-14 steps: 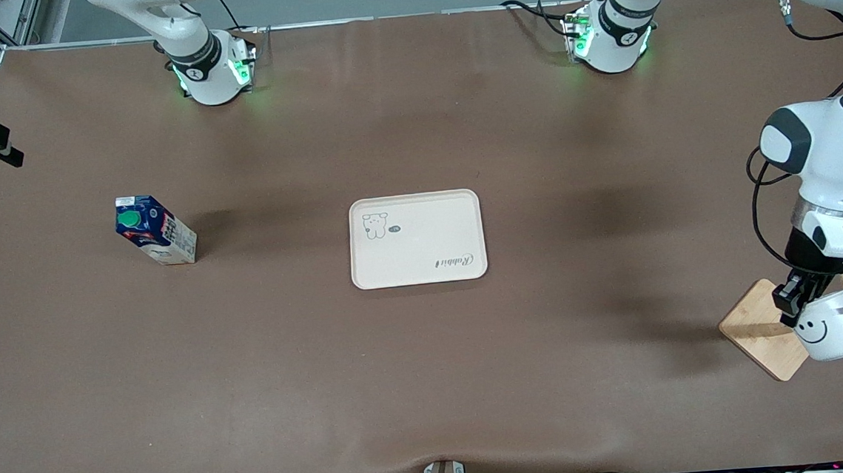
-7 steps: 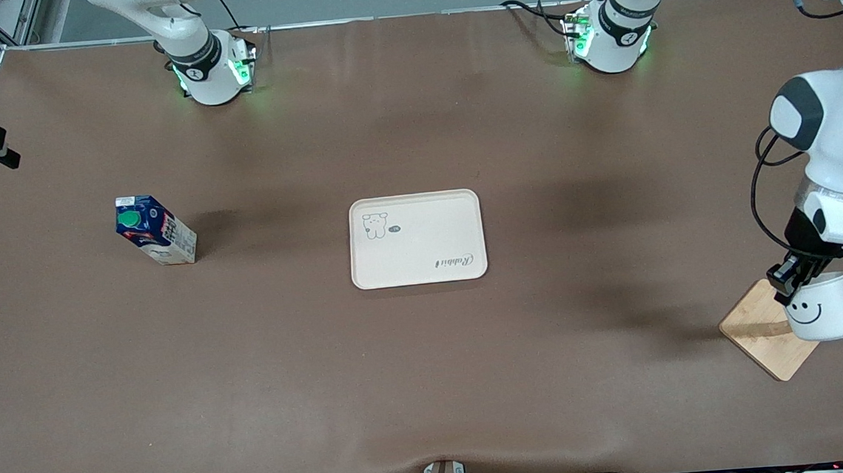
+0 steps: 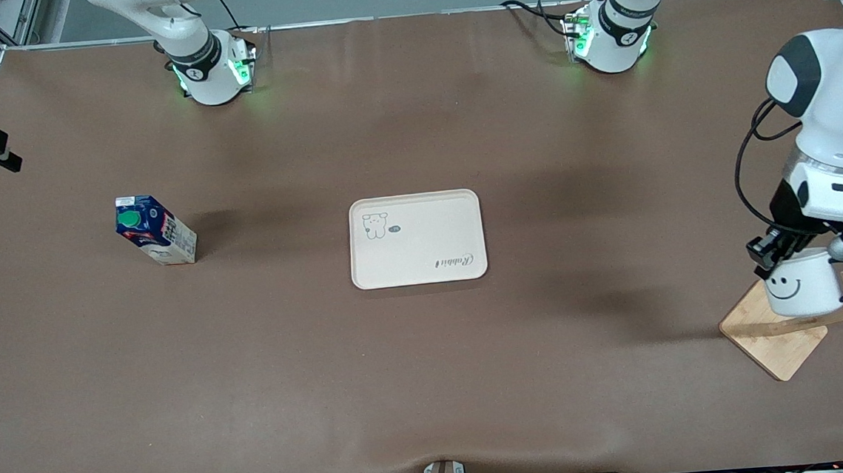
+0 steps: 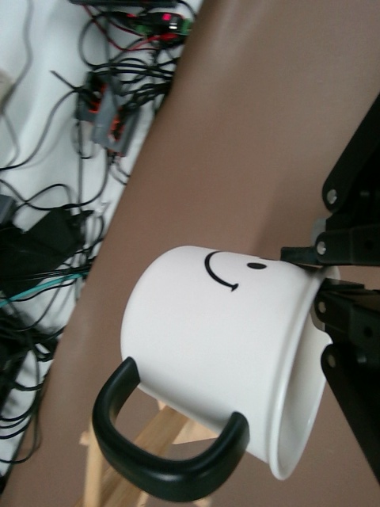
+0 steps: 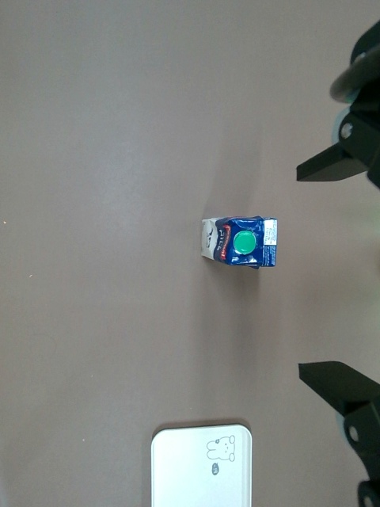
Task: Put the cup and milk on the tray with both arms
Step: 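Carry the mug to the tray while the right gripper reaches the milk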
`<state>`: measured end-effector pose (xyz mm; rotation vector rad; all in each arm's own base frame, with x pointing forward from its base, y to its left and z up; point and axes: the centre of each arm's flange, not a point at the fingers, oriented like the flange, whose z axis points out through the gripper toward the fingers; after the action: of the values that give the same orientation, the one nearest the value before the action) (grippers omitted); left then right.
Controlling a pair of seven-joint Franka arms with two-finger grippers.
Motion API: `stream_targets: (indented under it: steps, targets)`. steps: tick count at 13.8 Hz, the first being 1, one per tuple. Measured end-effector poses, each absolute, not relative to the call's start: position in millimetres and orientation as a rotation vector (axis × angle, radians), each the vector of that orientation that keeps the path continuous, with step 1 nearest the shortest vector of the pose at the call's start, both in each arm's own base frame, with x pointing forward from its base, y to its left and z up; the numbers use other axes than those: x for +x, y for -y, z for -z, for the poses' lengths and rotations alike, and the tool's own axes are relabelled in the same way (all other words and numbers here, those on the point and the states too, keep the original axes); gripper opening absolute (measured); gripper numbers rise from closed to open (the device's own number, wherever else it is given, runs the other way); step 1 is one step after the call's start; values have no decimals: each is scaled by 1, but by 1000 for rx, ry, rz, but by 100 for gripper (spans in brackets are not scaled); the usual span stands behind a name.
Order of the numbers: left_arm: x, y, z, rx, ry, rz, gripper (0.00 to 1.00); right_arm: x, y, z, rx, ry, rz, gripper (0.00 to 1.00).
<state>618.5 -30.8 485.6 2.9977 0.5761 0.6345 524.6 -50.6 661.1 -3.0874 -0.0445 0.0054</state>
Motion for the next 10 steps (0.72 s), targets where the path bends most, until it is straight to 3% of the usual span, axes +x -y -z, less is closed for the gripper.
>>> stream_targets:
  steps: [4,10]
  targets:
    - [608,92,-502,3053,-550,-429,11,547,48,-624,-3082,49,-111,100]
    - [584,200,-461,3086,-383,-206,11,556,51,-612,-3081,40,-144,100]
